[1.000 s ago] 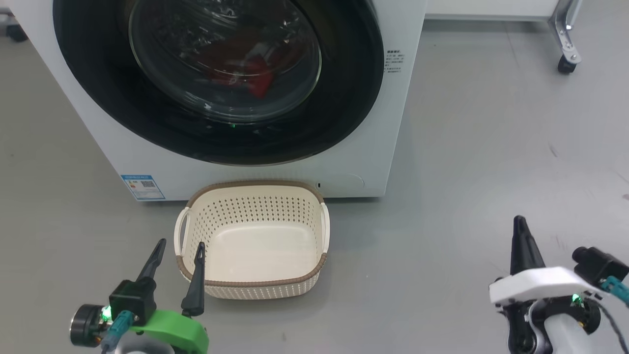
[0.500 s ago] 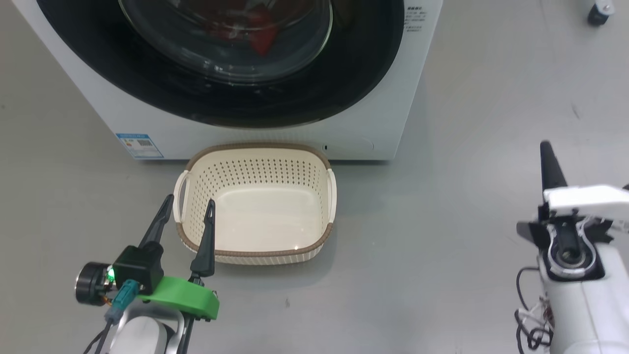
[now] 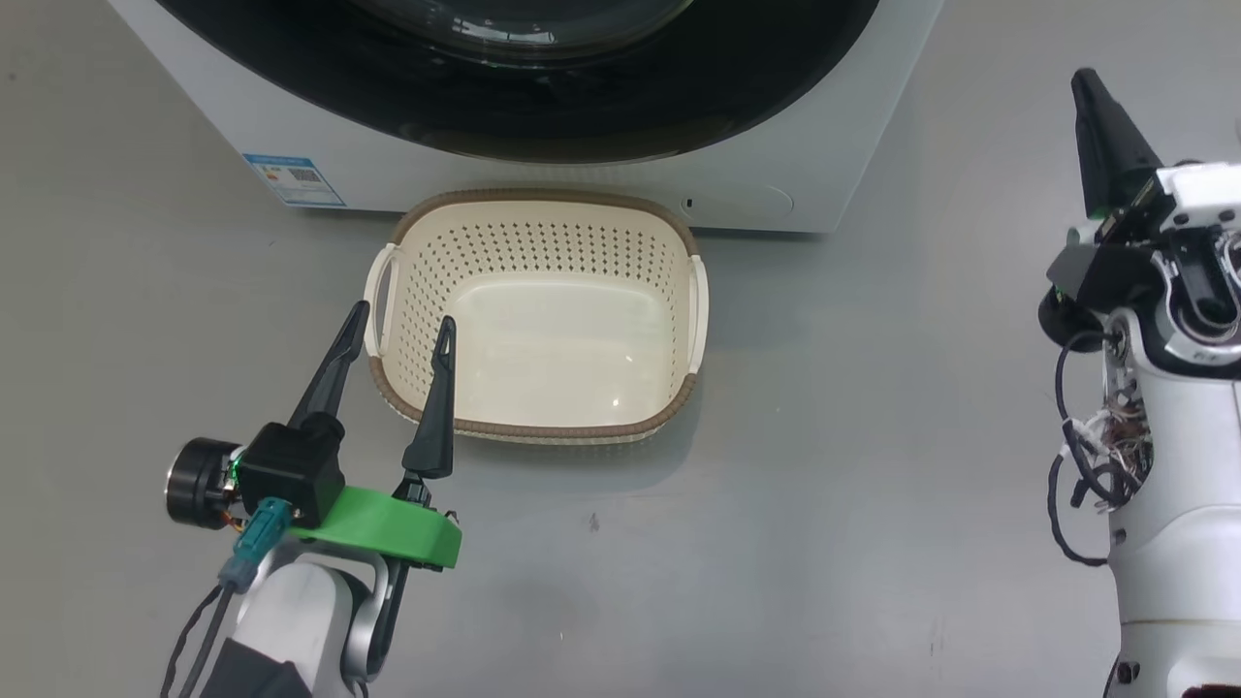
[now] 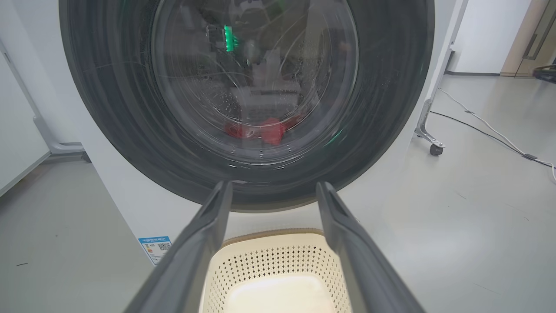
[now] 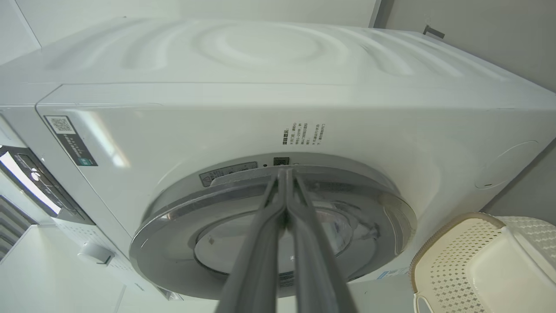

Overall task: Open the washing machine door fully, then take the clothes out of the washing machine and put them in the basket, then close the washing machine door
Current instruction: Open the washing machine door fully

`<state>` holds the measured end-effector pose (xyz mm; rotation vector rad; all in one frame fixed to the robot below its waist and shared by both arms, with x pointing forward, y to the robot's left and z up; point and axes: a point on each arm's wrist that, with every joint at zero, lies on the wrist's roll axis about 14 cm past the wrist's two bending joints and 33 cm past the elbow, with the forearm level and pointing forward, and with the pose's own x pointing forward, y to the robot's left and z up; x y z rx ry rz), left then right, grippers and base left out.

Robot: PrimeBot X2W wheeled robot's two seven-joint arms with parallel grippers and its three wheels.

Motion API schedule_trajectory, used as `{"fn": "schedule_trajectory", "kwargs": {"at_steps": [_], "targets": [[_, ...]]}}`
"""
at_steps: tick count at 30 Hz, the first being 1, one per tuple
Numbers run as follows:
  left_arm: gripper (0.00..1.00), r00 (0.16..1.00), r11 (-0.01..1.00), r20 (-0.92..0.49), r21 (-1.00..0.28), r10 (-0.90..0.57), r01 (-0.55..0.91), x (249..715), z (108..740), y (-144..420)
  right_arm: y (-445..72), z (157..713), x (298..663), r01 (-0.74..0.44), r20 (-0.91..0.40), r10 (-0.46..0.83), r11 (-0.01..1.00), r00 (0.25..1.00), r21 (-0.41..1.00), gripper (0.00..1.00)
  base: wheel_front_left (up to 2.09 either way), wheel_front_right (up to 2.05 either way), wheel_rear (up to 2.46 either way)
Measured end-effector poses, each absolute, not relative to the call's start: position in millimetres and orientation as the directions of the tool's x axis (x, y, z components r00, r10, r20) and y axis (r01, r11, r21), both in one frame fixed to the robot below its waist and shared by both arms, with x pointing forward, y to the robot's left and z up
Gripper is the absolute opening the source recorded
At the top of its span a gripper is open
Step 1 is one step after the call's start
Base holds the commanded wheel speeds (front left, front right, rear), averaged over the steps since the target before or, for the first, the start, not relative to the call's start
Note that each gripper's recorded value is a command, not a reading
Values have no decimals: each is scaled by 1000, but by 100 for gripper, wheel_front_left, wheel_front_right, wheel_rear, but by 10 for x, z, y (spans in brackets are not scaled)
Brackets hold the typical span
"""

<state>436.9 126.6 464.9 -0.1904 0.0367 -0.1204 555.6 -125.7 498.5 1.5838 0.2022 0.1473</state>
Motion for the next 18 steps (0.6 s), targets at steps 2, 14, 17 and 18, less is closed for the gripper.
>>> {"fn": "schedule_trajectory", "kwargs": {"at_steps": [2,14,17,18], "targets": [[100,992,975,-26,-194,-120,113,4402,4632,1274,-1159,5012,5662,33,-29,264,-11,964,999,0,0,0,0],[100,993,982,-62,-170,-100,88,4519,4456,1376,-713,5167,6172,-16,5,452,20,892,1000,0,0,0,0],[100,993,983,-64,-163,-99,87,4552,4435,1386,-665,5210,6283,-27,14,475,21,880,999,0,0,0,0],[100,993,983,-66,-162,-100,88,4561,4425,1386,-649,5232,6319,-33,19,483,22,876,999,0,0,0,0]]}}
